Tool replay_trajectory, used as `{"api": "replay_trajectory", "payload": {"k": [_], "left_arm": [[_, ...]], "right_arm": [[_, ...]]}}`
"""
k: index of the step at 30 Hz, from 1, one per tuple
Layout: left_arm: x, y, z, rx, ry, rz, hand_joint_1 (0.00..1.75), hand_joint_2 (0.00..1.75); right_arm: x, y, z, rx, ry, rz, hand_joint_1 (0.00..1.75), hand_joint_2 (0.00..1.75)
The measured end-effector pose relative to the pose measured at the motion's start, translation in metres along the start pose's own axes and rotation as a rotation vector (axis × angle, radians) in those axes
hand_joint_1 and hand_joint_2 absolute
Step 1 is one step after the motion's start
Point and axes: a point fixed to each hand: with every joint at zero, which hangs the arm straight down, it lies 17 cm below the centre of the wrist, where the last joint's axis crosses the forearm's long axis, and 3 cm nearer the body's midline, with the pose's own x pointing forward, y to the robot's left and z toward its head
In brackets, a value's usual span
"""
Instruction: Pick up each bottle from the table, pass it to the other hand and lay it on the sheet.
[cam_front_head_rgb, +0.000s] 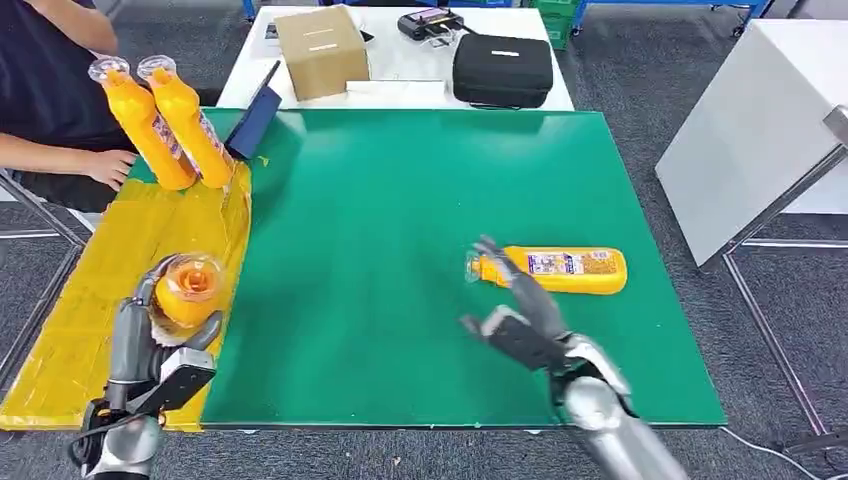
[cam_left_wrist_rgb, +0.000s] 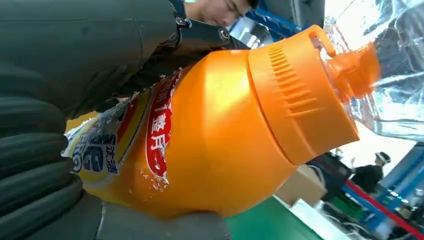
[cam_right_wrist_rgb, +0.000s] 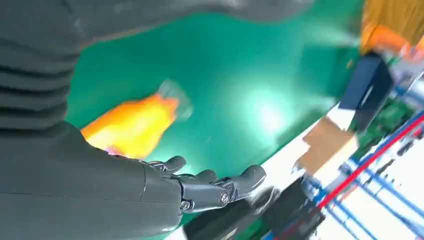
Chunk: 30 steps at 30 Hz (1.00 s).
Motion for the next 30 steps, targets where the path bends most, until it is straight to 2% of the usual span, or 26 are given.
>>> {"api": "replay_trajectory", "payload": {"k": [6,9,13,17,18,19,23,30], "left_arm": [[-0.005,0.005,0.004,0.023,-0.012,-0.171,1.75,1.75],[-0.005,0.002,0.008,0.008,-0.047,-0.392,1.75,1.75],[-0.017,-0.026,0.024,-0.125,-0.094,-0.642,1.75,1.75],[-0.039,-0.057,0.047,-0.246,-0.078,-0.683,1.75,1.75],[-0.04,-0.068,0.052,-0.276,-0.082,-0.666,0.0,1.75],[-0.042,-0.081,0.059,-0.318,-0.09,-0.646,0.0,0.0],[-0.048,-0.122,0.074,-0.443,-0.106,-0.618,0.0,0.0],[-0.059,-0.146,0.072,-0.509,-0.093,-0.592,0.0,0.0]], "right_arm": [[-0.018,-0.029,0.03,-0.028,0.033,0.064,0.0,0.0],[-0.028,-0.047,0.046,-0.033,0.052,0.089,0.0,0.0],[-0.034,-0.079,0.057,-0.043,0.063,0.097,0.0,0.0],[-0.037,-0.112,0.057,-0.05,0.068,0.128,0.0,0.0],[-0.036,-0.118,0.056,-0.052,0.065,0.138,0.0,0.0],[-0.035,-0.122,0.054,-0.05,0.063,0.146,0.0,0.0],[-0.031,-0.133,0.044,-0.053,0.05,0.174,0.0,0.0],[-0.028,-0.147,0.027,-0.063,0.046,0.199,0.0,0.0]]}}
